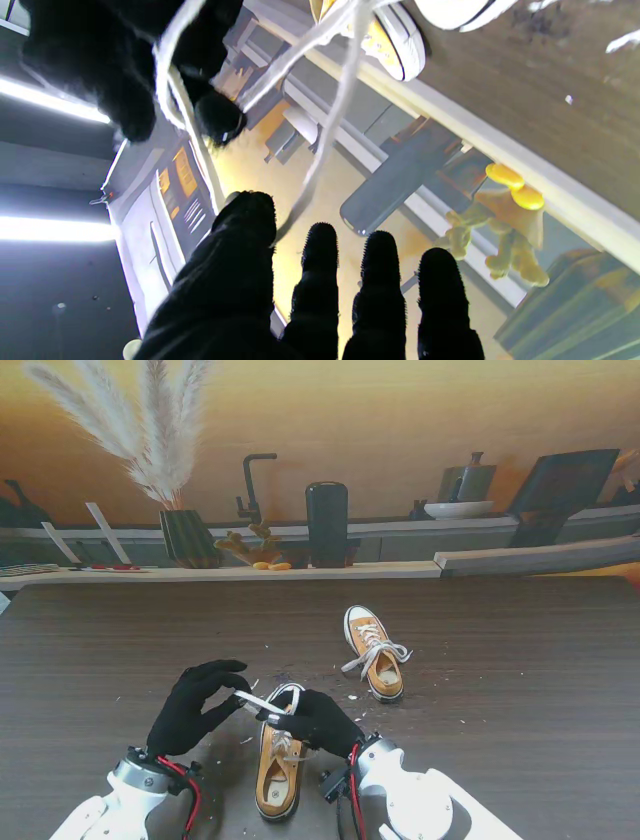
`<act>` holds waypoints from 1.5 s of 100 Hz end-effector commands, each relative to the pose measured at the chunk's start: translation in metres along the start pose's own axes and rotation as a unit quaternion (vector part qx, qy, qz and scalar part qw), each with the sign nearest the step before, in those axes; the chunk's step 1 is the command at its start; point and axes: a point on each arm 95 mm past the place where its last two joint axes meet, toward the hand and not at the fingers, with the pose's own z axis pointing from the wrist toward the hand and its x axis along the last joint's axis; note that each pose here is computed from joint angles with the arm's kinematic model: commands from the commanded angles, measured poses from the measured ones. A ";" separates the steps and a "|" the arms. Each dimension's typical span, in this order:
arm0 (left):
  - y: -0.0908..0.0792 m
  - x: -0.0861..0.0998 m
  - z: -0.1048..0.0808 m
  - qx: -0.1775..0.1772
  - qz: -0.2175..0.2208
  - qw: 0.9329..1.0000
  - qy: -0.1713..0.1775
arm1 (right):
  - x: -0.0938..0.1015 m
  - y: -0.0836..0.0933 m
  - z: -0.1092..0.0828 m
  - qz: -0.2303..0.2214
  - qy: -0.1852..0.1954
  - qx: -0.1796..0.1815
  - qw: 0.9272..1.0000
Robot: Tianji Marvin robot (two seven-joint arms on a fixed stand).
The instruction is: Tie the shoelaces into a bow on the shoes
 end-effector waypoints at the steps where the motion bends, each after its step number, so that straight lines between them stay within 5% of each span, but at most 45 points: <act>1: -0.008 0.009 0.006 0.004 0.008 1.000 0.013 | 0.002 -0.004 -0.001 0.006 0.000 0.006 1.000; 23: -0.022 0.028 0.001 0.031 0.042 0.998 0.034 | 0.004 -0.006 0.000 0.008 -0.004 -0.014 1.000; 42: -0.020 0.049 -0.020 0.031 0.080 0.996 0.019 | 0.007 -0.004 0.000 0.015 0.001 -0.042 0.999; 76: 0.013 0.093 -0.061 -0.009 0.136 0.990 -0.024 | 0.010 -0.003 -0.002 0.046 0.009 -0.043 0.998; 116: 0.052 0.124 -0.075 -0.069 0.127 0.988 -0.044 | 0.011 -0.001 -0.003 0.039 0.015 -0.039 0.998; 130: 0.053 0.129 -0.082 -0.124 0.167 0.975 -0.075 | 0.011 0.000 -0.004 0.037 0.015 -0.037 0.999; 150: 0.048 0.127 -0.092 -0.161 0.246 0.943 -0.157 | 0.011 0.001 -0.005 0.034 0.017 -0.034 0.999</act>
